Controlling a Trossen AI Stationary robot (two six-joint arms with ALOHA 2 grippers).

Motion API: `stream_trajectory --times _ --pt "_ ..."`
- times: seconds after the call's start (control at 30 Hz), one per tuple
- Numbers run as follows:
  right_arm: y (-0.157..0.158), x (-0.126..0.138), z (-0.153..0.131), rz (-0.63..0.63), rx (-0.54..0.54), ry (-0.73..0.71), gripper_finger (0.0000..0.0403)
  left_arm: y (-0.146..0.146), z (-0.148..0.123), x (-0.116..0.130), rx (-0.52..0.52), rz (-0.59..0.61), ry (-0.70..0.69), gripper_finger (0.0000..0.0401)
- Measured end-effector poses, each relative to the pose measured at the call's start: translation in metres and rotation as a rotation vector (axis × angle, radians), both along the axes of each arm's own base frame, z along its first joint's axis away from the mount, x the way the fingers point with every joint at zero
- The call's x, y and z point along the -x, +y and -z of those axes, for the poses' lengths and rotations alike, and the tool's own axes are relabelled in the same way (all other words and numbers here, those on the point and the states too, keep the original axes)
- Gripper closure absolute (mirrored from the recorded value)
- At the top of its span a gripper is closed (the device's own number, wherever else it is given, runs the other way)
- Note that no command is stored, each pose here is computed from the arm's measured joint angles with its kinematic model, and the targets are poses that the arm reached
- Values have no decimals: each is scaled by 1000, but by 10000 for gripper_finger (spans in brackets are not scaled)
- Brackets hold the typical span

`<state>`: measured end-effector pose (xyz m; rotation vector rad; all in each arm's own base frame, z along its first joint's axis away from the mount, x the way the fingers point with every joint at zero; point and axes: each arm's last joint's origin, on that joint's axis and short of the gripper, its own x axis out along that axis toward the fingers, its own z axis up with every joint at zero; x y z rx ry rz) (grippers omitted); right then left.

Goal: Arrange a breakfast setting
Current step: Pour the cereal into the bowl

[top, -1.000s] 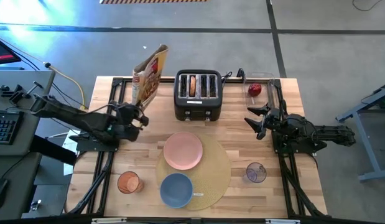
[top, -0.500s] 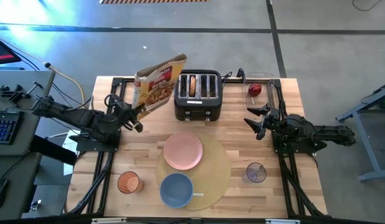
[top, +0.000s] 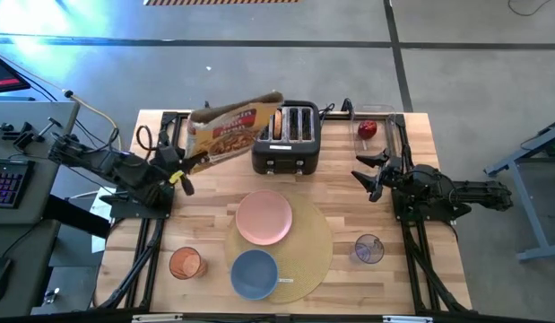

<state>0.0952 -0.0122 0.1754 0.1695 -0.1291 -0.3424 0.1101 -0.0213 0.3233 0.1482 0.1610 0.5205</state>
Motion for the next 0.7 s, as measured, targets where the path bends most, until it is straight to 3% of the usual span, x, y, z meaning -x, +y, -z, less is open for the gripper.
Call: stream_trajectory --times 0.33,0.7 --pt "0 0 1 0 0 6 119 -2 -29 12 -8 202 61 397" --pt "0 0 1 0 0 7 119 -12 -47 2 -34 350 269 397"
